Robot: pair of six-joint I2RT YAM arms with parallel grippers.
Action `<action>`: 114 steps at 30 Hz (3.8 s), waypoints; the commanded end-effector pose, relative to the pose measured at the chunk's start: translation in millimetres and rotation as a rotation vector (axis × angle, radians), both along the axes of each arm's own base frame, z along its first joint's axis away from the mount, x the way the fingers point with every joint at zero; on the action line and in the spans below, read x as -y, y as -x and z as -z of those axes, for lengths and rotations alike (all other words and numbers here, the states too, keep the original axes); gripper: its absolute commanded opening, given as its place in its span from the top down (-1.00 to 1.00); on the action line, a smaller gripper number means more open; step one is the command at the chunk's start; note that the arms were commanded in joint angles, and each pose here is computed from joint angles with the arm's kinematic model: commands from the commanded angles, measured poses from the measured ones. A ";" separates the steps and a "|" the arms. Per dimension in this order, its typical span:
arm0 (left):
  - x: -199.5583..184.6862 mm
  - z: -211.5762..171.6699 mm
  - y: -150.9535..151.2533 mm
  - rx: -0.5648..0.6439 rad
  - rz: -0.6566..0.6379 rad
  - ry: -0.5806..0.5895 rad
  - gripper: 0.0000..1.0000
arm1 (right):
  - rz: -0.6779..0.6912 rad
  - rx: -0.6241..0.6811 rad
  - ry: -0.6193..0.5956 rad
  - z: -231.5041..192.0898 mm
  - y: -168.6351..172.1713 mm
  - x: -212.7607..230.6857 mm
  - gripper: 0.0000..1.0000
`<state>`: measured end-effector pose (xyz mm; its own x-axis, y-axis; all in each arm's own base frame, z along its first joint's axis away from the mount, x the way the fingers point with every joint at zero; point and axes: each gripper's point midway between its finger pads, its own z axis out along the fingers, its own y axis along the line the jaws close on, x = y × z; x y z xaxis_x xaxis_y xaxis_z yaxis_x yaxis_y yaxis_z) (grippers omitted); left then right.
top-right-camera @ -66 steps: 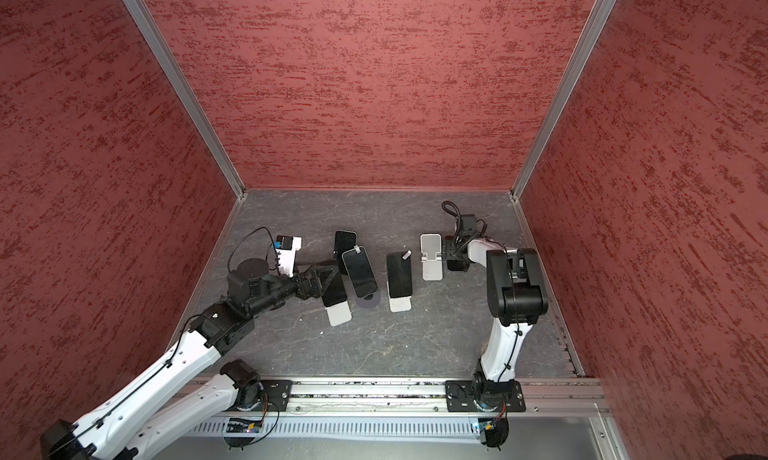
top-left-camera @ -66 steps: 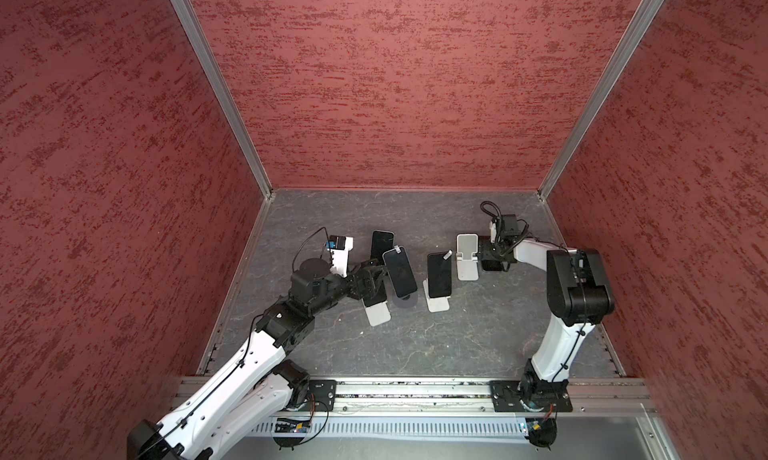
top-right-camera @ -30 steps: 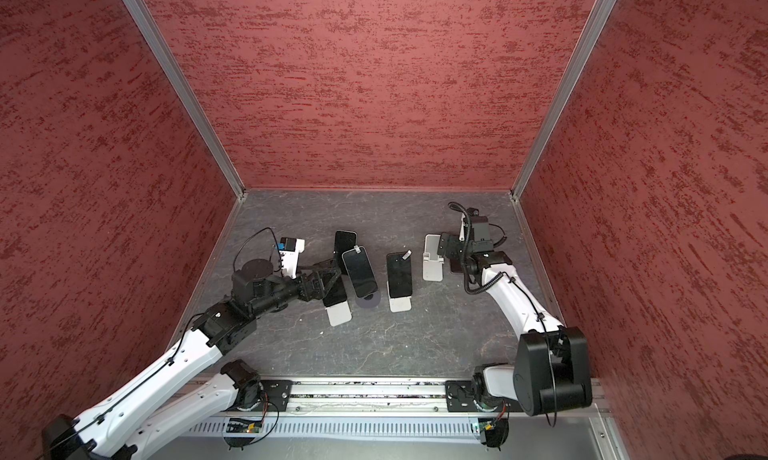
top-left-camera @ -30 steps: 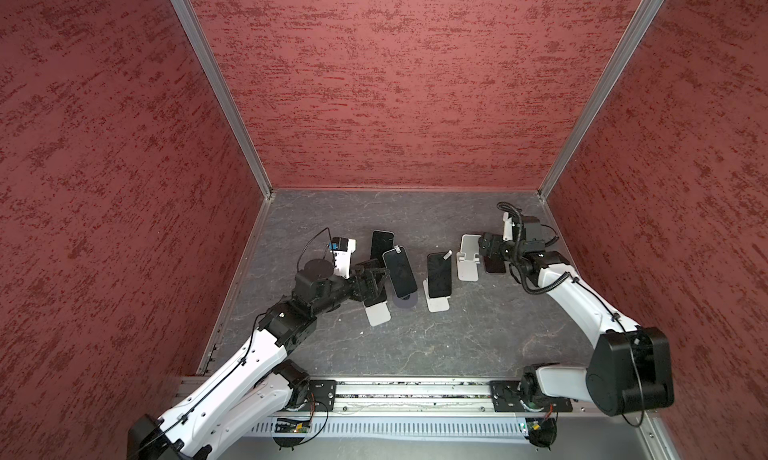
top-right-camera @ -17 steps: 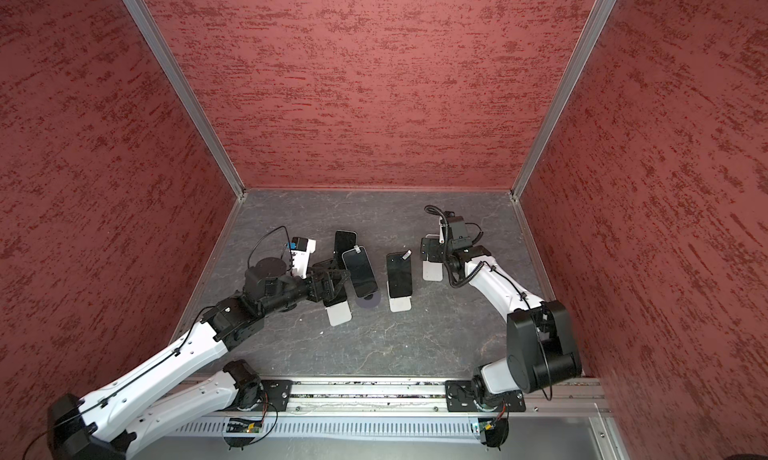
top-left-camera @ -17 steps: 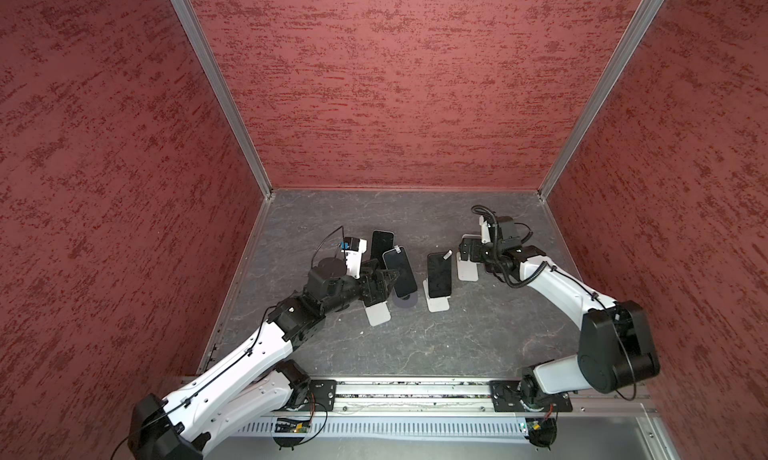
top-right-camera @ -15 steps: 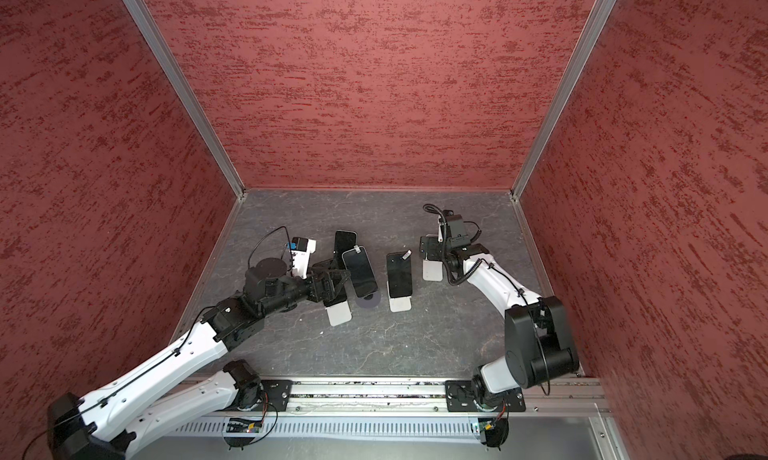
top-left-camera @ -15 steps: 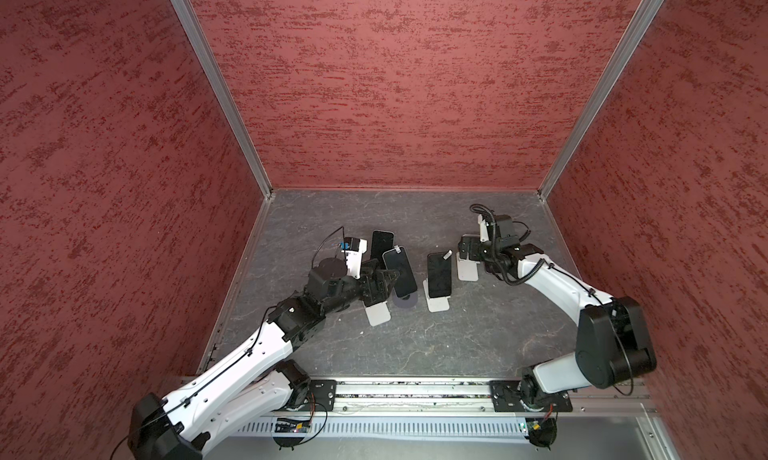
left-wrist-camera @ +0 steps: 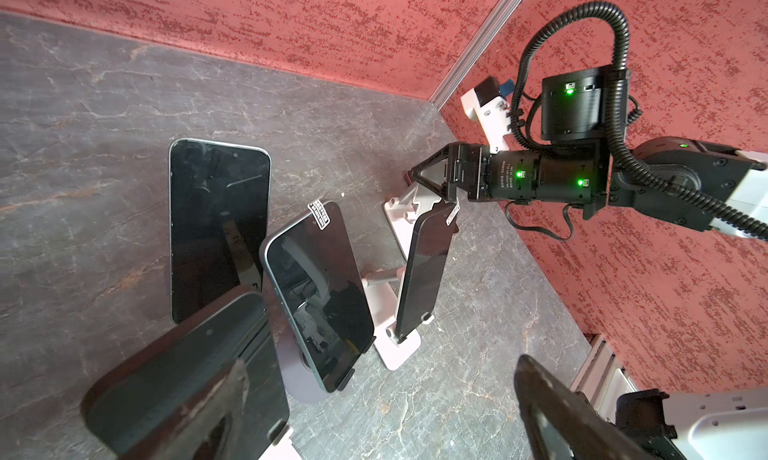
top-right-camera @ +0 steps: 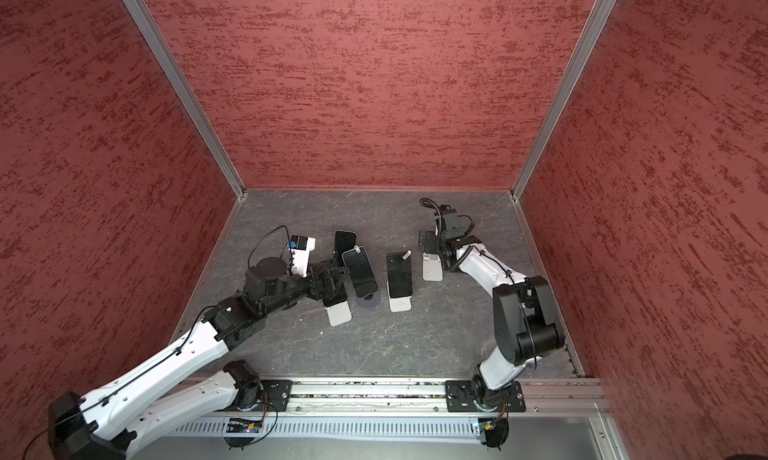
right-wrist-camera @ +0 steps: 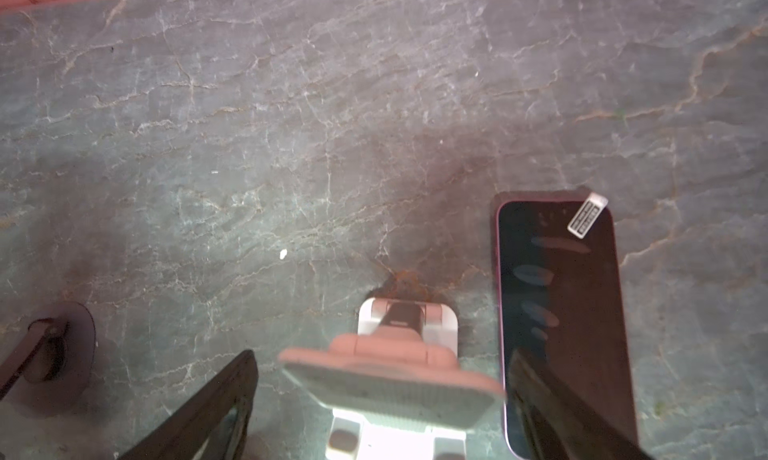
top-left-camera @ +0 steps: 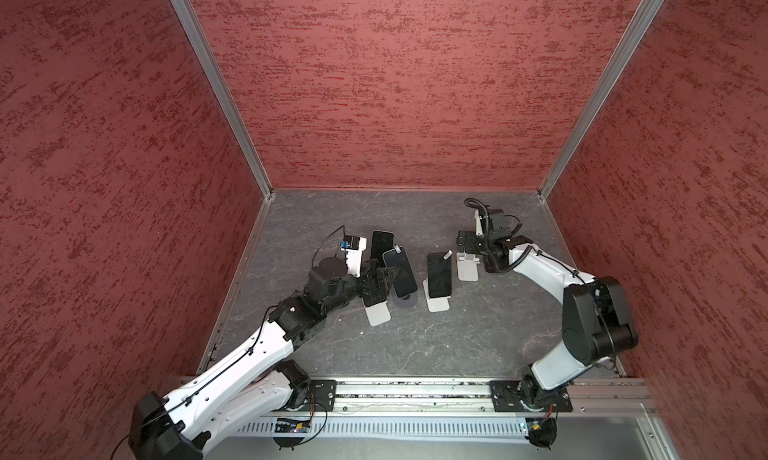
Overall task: Remove the phone from the phone stand
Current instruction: 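Move the right gripper onto the empty white stand and grasp it, then lift the white stand with the right gripper and move it farther from the robot, then lower the white stand onto the table near the back wall and open the right gripper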
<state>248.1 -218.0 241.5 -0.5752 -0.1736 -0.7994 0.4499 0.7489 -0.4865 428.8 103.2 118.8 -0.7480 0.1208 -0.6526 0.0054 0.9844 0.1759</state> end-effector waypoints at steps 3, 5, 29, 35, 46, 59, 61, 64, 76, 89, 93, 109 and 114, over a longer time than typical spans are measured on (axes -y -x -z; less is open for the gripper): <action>-2.2 -13.0 -4.6 0.081 -0.006 -0.005 -0.99 | 0.030 0.027 0.003 -9.4 -14.1 -2.1 -0.84; -3.3 -13.7 -5.6 0.084 -0.008 -0.006 -0.99 | 0.033 0.023 0.013 -8.9 -14.5 -2.9 -0.81; -10.8 -10.3 2.2 0.073 -0.007 0.010 -0.99 | 0.053 -0.004 0.071 2.5 -13.7 -6.3 -0.18; -12.2 -9.7 2.2 0.073 -0.013 0.010 -0.99 | 0.026 0.042 0.065 -17.2 -24.1 -12.0 -0.14; -18.4 -6.7 5.9 0.060 -0.032 0.010 -0.99 | -0.033 0.116 0.131 -39.7 -67.3 -22.3 -0.13; -26.0 -6.3 6.6 0.050 -0.062 -0.001 -0.99 | -0.021 0.158 0.195 -55.2 -131.3 -13.4 -0.13; -27.3 -7.1 6.5 0.052 -0.066 -0.004 -0.99 | -0.012 0.168 0.194 -58.6 -138.5 -6.1 -0.14; -29.2 -9.7 6.4 0.056 -0.072 -0.007 -0.99 | -0.008 0.172 0.187 -59.1 -146.5 4.3 -0.15; -37.0 -14.1 12.4 0.052 -0.093 0.008 -0.99 | -0.021 0.196 0.189 -47.1 -168.1 42.6 -0.18; -33.7 -15.9 7.3 0.054 -0.092 -0.002 -0.99 | -0.029 0.222 0.182 -43.8 -190.6 63.7 -0.22; -32.0 -16.7 6.0 0.052 -0.090 -0.004 -0.99 | -0.035 0.223 0.177 -42.6 -195.1 68.8 -0.22; -30.0 -13.1 3.3 0.038 -0.091 -0.011 -0.99 | -0.036 0.122 0.175 -7.3 -193.2 81.9 -0.33; -29.7 -13.6 3.9 0.034 -0.089 -0.009 -0.99 | -0.026 0.112 0.170 -1.4 -194.1 82.6 -0.49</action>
<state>241.6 -189.8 243.8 -0.5485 -0.1979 -0.8124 0.3978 0.7928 -0.4617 617.7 21.7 123.5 -0.6674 -0.0166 -0.7445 -0.0237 0.9997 -0.0011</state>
